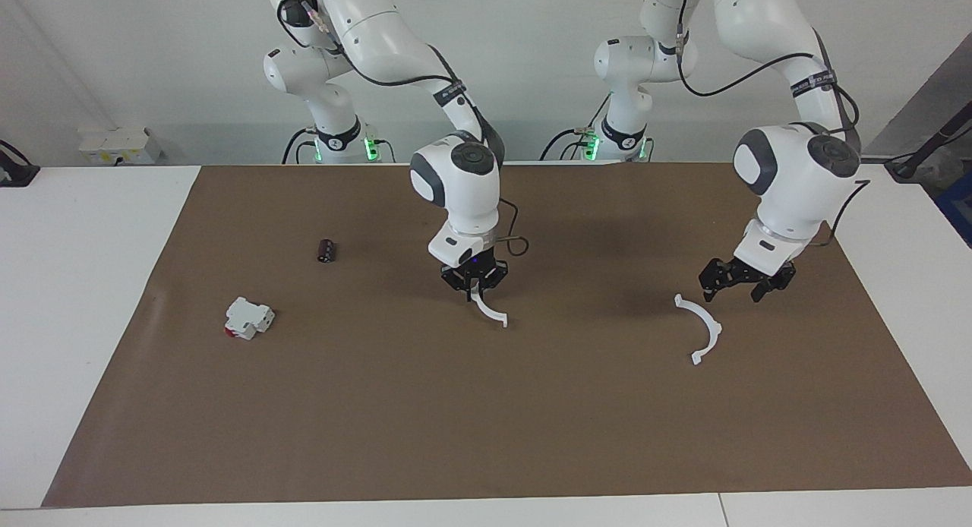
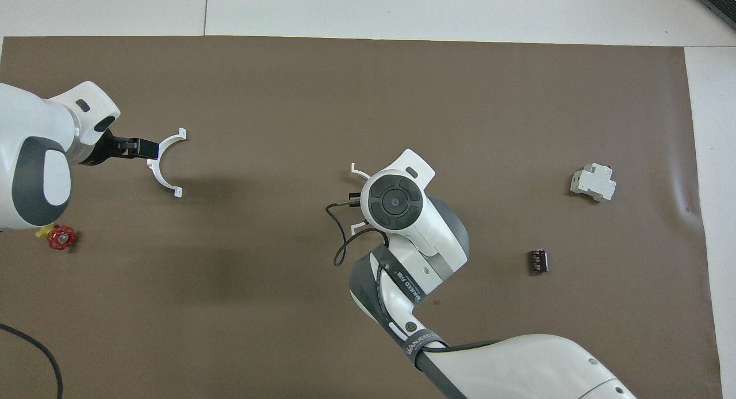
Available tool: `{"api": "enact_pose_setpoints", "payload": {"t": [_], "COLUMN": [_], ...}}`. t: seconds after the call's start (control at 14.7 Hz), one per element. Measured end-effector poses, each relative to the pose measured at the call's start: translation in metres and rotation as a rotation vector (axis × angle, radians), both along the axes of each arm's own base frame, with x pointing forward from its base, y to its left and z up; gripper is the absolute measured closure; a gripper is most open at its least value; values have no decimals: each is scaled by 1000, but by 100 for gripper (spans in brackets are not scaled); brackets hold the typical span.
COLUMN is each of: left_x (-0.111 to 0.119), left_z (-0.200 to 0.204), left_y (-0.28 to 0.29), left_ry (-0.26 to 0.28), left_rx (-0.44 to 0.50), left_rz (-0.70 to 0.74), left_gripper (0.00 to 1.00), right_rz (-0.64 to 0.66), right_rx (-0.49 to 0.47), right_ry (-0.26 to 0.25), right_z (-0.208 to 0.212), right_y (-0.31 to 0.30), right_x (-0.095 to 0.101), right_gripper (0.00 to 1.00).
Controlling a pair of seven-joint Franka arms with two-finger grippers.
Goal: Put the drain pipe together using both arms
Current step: 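Carry the half-ring to center while the left gripper grasps the other half-ring, then release the half-ring at center with the right gripper and withdraw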
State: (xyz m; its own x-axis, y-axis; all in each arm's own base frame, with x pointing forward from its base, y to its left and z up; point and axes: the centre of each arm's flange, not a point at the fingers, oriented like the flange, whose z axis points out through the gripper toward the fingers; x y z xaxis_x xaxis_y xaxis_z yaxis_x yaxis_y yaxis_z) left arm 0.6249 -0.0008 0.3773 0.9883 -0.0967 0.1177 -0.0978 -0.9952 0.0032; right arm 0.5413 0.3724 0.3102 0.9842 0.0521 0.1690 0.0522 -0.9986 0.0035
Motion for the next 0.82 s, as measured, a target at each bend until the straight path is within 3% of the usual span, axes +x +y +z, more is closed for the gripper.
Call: {"api": "enact_pose_setpoints", "payload": {"t": [0.14,0.2,0.55,0.68,0.82], "left_x": [6,7,1,0,-1], "left_z": [-28,-41,-68,-70,-73], "left_y": [1,2,9,10,10], "left_ry": [3,10,14,12,12], "left_rx": [4,6,10,10,10], "left_rz": [1,-3,-3,-1,-1], "left_gripper": [3,12,18,20,22], "right_rz": [13,14,18,19,20], "right_rx": [4,3,-1,-2,1], "right_ry": [-4,-3,4,5,1], "right_z": [-7,-10,-19,-20,-19], "right_y": [7,7,8,8,9], "right_x": [-4,-4,-7,-7,-7], "right_gripper": [79,79,79,66,40]}}
